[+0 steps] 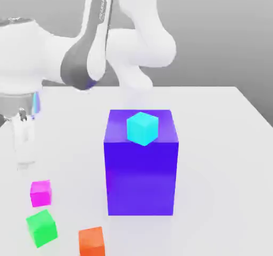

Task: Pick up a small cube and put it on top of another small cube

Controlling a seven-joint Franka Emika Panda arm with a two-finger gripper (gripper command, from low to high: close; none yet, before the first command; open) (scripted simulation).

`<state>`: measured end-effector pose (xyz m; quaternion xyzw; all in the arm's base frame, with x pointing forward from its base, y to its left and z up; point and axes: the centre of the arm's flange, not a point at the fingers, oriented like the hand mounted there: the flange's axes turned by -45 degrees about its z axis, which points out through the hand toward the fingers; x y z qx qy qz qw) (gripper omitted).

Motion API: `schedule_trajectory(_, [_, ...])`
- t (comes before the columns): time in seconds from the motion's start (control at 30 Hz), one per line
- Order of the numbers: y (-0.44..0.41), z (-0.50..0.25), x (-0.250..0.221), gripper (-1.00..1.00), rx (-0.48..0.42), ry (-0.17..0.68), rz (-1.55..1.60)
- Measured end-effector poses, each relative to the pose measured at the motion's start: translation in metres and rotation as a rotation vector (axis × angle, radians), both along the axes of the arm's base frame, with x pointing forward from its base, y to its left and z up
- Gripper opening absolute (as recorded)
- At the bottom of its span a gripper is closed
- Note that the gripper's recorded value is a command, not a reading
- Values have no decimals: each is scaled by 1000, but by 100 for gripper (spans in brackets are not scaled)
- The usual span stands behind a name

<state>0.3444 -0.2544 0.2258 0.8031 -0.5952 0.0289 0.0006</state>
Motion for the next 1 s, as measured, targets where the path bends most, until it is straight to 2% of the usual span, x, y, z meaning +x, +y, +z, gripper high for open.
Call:
schedule_trajectory(0.07, [-1, -32, -15, 0, 29, 33, -62])
schedule_trajectory(0.23, [-2, -88, -20, 0, 37, 44, -81])
schedule_trajectory(0.27, [-1, -96, -21, -100, 37, 44, -81])
schedule_trajectory(0.5, [-1, -96, -21, -100, 36, 43, -81])
schedule_trajectory(0.7, [-1, -40, -19, -100, 37, 43, -79])
schedule_trajectory(0.93, [30, 9, 82, -100, 33, 46, 112])
schedule_trajectory(1.0, [34, -6, 92, -100, 32, 47, 130])
